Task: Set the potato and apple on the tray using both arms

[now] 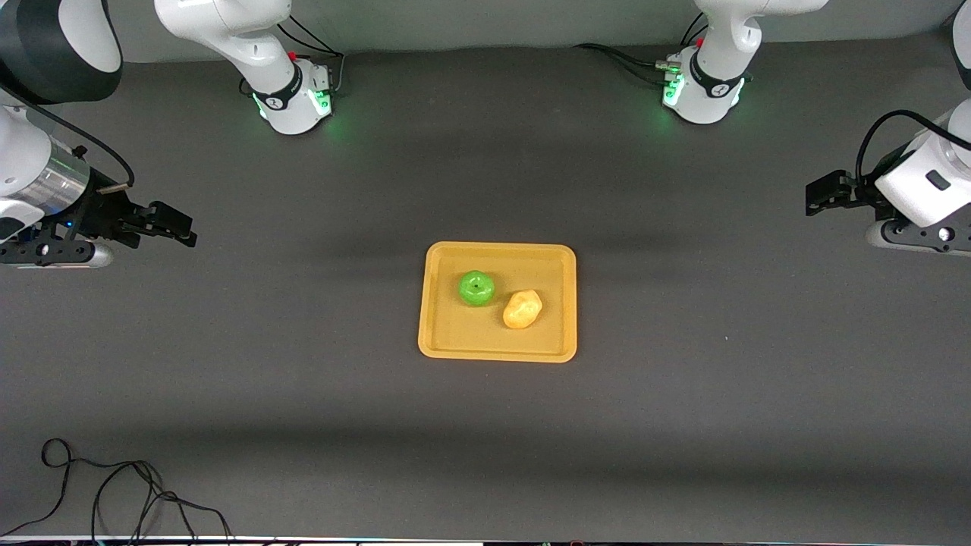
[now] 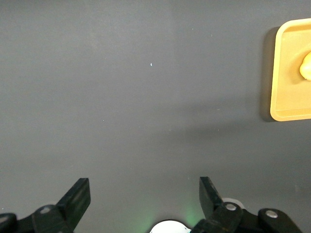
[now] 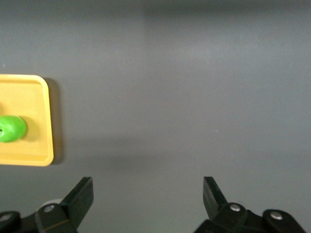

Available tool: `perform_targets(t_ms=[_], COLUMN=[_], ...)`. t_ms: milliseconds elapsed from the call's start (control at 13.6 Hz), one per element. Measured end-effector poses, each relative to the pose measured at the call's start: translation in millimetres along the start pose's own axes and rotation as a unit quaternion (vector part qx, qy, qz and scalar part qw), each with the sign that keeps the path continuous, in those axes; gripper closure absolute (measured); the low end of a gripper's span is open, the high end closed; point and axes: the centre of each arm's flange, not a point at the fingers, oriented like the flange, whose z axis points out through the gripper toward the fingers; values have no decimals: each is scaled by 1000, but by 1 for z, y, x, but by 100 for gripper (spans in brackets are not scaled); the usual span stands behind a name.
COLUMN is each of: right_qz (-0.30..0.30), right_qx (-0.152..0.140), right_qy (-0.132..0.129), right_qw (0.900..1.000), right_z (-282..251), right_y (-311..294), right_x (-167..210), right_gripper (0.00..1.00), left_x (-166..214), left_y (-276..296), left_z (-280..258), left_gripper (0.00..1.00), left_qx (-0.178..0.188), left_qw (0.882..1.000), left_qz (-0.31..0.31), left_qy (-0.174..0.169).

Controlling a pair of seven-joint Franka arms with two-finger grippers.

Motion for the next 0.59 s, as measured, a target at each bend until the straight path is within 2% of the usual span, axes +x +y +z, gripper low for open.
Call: perform_targets(t_ms=[590], right_qz=[-2], right_qx=[0], right_qy=[1], right_qw=[1000], right_z=[-3], right_y=[3], right_x=[1], right_gripper=[0], left_x=[0], left_y=[0], left_z=[0], left_gripper=[0], left_qx=[0], left_qw=[1000], left_qz=[0], left_qy=[0])
